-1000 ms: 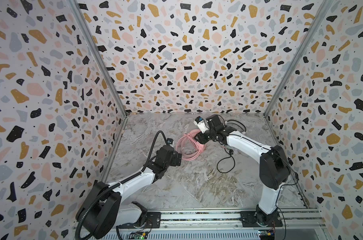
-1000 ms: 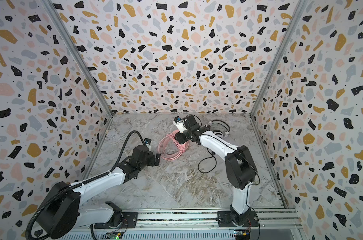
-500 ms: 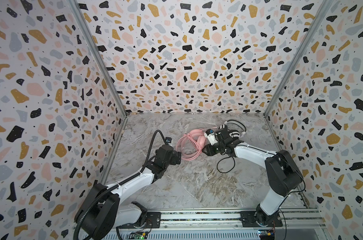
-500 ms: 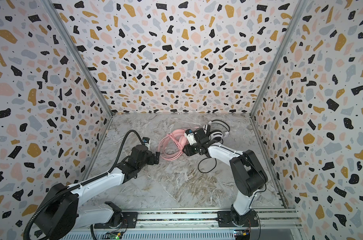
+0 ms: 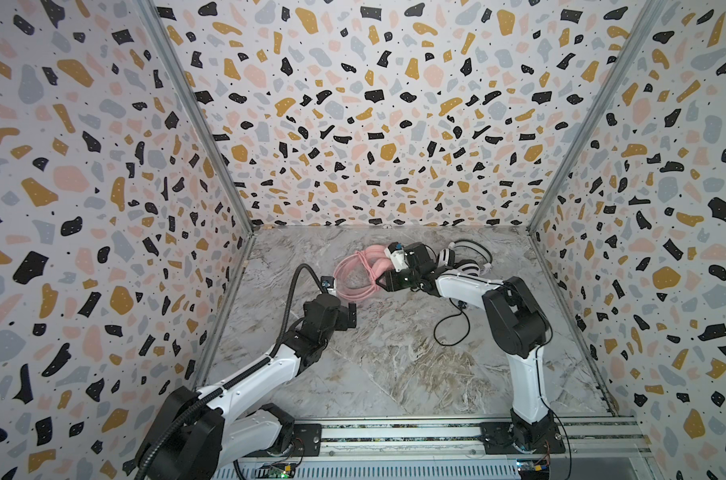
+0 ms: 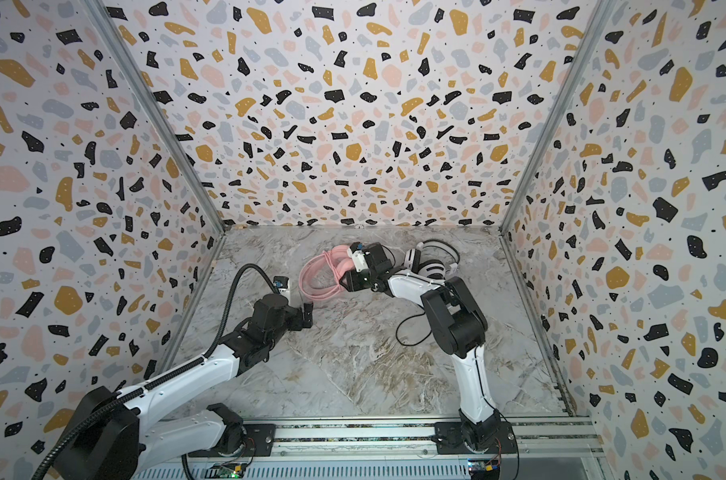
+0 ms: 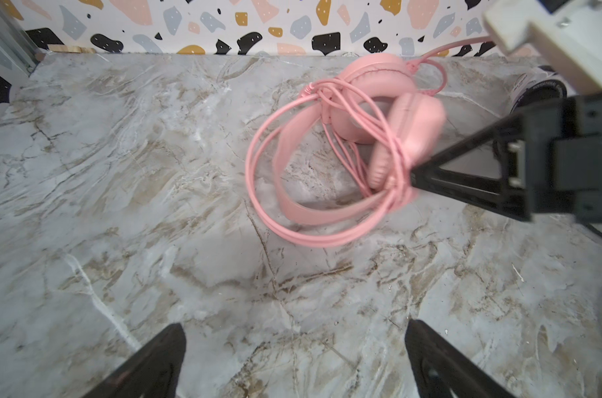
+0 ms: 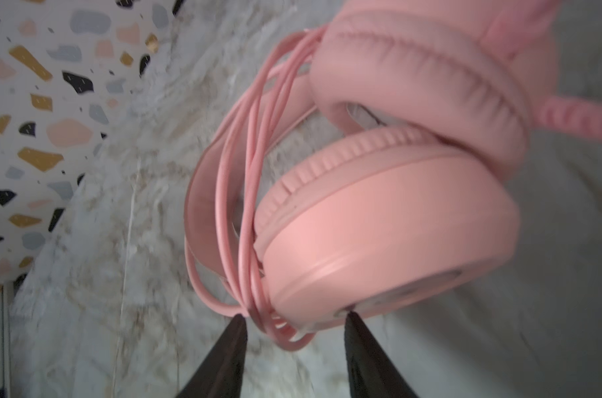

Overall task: Wrap the headphones
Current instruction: 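Move the pink headphones farther from the robot and set them down with the right gripper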

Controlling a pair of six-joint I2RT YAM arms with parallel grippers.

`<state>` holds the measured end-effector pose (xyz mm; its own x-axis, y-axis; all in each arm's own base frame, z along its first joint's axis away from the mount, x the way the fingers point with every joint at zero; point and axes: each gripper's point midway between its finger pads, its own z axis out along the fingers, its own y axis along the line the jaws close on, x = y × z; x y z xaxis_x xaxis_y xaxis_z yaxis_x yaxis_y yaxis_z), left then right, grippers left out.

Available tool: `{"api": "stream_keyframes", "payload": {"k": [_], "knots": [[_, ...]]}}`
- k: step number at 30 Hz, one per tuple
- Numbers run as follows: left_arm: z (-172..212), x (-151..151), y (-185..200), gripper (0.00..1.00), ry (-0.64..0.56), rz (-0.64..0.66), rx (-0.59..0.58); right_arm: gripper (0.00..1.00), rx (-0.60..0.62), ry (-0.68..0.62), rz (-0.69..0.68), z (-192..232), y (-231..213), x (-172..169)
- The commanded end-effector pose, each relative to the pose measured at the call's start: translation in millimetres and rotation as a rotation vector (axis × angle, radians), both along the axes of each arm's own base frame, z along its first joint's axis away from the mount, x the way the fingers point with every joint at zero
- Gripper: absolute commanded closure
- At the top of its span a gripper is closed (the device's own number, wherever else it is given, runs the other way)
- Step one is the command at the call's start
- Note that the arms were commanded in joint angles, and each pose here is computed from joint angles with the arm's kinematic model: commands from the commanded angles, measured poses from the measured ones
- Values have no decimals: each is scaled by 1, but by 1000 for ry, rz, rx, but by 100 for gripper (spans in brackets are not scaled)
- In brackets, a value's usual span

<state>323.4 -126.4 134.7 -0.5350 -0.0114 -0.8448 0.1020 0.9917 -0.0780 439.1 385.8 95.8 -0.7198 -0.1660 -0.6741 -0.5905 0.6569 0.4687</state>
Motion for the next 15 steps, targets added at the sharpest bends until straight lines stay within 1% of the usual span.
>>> {"api": "stream_keyframes", "payload": {"k": [1, 4, 6, 8, 10, 12, 15], "knots": [[18, 7, 4, 0, -47, 34, -14, 52, 102, -64, 5, 36, 43, 29], [21, 6, 6, 0, -44, 36, -15, 52, 106, -68, 17, 36, 71, 56], [24, 3, 5, 0, -46, 31, -24, 52, 96, -70, 34, 42, 80, 63], [27, 1, 6, 0, -50, 30, -30, 52, 90, -103, 31, 55, 76, 64], [26, -1, 8, 0, -56, 34, -35, 52, 84, -134, 21, 71, 62, 58], [24, -2, 8, 0, -60, 35, -41, 51, 88, -163, 0, 91, 38, 50], [21, -1, 5, 0, -57, 22, -53, 51, 88, -195, -65, 115, -12, 42]]}}
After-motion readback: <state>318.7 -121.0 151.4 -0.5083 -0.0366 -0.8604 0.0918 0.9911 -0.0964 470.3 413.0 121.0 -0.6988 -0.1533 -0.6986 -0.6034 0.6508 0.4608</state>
